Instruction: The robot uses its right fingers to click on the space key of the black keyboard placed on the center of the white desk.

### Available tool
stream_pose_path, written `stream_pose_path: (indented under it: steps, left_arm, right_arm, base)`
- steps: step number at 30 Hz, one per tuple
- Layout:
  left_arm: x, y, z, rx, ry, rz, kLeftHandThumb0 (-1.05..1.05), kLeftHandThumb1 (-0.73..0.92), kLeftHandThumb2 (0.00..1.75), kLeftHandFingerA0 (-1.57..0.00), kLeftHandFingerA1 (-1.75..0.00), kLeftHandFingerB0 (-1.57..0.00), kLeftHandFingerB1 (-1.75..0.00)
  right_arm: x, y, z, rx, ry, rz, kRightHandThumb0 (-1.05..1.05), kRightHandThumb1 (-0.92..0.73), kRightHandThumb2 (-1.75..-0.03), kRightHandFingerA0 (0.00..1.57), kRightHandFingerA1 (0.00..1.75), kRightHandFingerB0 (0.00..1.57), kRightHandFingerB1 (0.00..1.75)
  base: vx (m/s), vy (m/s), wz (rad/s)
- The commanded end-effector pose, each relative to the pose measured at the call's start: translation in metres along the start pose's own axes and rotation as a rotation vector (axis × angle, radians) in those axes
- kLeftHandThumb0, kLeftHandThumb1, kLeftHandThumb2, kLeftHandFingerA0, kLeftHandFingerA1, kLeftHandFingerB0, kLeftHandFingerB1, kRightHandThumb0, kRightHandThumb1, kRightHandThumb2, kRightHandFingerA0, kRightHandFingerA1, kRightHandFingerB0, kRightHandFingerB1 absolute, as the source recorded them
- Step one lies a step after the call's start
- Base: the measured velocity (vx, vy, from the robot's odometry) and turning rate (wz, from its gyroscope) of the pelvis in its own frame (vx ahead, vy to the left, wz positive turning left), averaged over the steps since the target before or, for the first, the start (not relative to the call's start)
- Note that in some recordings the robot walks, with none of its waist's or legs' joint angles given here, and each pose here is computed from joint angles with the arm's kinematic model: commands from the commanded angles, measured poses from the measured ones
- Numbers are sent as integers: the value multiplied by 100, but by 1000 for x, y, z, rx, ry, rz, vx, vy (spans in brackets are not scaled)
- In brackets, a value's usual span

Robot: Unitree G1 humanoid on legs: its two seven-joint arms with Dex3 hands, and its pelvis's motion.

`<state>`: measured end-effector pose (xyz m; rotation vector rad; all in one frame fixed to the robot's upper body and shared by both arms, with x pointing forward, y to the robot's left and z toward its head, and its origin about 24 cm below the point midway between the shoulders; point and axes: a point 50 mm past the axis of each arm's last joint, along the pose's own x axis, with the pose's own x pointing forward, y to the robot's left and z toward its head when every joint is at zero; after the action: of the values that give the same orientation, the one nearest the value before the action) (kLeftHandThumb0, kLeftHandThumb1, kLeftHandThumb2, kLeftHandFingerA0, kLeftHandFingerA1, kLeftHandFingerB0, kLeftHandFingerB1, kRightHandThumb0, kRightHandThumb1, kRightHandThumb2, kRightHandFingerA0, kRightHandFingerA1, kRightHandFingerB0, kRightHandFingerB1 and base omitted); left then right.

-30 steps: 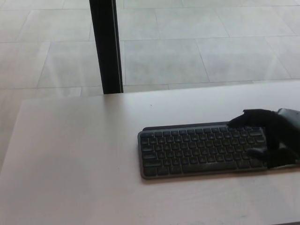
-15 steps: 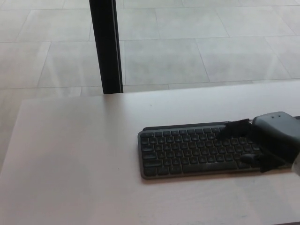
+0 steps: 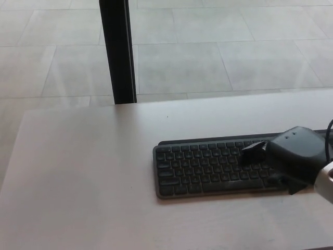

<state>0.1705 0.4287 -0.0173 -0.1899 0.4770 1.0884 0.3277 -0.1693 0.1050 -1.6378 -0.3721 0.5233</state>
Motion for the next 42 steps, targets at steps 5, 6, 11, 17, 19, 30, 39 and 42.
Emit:
stream_pose_path:
  steps: [5, 6, 11, 17, 19, 30, 39, 42]
  left_arm:
    - [2, 6, 14, -38, -39, 25, -42, 49, 54, -78, -76, -73, -61]
    - [2, 6, 14, -48, -35, 26, -42, 49, 54, -78, -75, -74, -61]
    - [2, 5, 15, -35, -45, 23, -41, 51, 55, -74, -74, -71, -60]
    - [2, 4, 15, -33, -45, 23, -40, 51, 54, -74, -73, -71, -60]
    - [2, 4, 14, -42, -42, 23, -39, 51, 55, -76, -73, -72, -60]
    - [2, 2, 15, -38, -44, 18, -41, 51, 55, -76, -77, -72, -61]
    - [2, 1, 16, -28, -46, 21, -42, 51, 54, -77, -75, -70, -60]
    - [2, -1, 18, -72, -45, 9, -41, 52, 55, -73, -77, -71, -61]
  right_arm:
    - [9, 12, 0, -97, 9, 77, -14, -57, -67, 84, 168, 57, 41]
    - [10, 12, 1, -98, 12, 84, -13, -56, -69, 85, 169, 57, 41]
    - [14, 21, 7, -70, 5, 114, -12, -53, -70, 86, 171, 56, 42]
    - [16, 26, 11, -82, 8, 136, -11, -53, -69, 87, 173, 58, 41]
    - [16, 28, 11, -78, 14, 139, -16, -54, -66, 82, 175, 59, 41]
    - [15, 29, 8, -83, 2, 136, -16, -54, -69, 81, 172, 59, 42]
    - [15, 30, 11, -70, -3, 143, -18, -58, -70, 82, 172, 59, 42]
    - [15, 35, 9, -81, -5, 149, -19, -64, -67, 82, 168, 60, 42]
  base:
    - [0, 0, 0]
    - [0, 0, 0]
    - [0, 0, 0]
    - [0, 0, 0]
    - [0, 0, 0]
    - [0, 0, 0]
    - [0, 0, 0]
    - [0, 0, 0]
